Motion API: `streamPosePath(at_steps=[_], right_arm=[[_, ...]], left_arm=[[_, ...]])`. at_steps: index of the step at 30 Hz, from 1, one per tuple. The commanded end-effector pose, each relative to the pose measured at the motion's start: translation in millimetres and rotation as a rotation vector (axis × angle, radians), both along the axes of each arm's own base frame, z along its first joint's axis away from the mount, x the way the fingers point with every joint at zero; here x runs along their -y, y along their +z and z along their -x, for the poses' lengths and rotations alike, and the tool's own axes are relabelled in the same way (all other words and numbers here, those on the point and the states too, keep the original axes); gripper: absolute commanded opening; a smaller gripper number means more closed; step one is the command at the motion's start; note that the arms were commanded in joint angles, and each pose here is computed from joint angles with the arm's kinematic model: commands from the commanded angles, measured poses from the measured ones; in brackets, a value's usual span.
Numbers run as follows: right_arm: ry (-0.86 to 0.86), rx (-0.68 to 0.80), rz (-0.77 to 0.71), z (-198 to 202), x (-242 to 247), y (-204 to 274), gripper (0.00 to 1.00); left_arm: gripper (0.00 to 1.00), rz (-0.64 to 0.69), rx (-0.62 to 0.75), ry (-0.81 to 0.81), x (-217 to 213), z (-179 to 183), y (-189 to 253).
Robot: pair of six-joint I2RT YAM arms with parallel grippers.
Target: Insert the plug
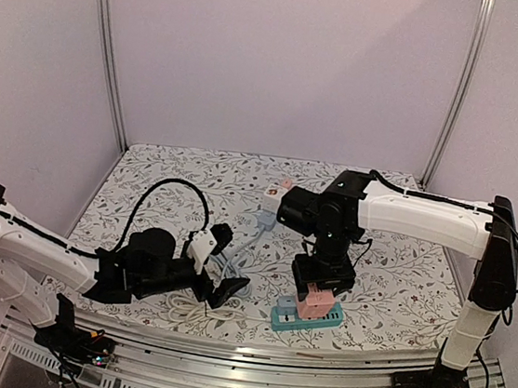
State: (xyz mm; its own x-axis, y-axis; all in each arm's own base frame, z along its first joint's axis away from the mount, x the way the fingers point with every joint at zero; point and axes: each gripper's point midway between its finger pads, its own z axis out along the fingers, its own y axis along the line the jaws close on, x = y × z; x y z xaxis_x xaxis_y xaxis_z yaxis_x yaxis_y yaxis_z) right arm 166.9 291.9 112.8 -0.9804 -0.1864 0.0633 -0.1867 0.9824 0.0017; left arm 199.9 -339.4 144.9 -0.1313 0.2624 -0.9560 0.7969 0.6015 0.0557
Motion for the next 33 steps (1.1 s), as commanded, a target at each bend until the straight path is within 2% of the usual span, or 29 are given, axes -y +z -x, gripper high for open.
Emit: streamPosePath(at_steps=[1, 19, 33], right_arm=[[-0.025, 0.014, 0.063, -4, 13, -7, 0.0], [-0.054, 0.02, 0.051, -4, 20, -11, 0.0], [-0.042, -0.006, 0.003, -3, 5, -19, 0.0]], left_arm=[[0.99, 0.016, 0.003, 0.011, -5, -3, 3], [0.99, 0.014, 0.0, 0.006, -4, -2, 1], [0.99, 0.011, 0.0, 0.004, -3, -2, 0]])
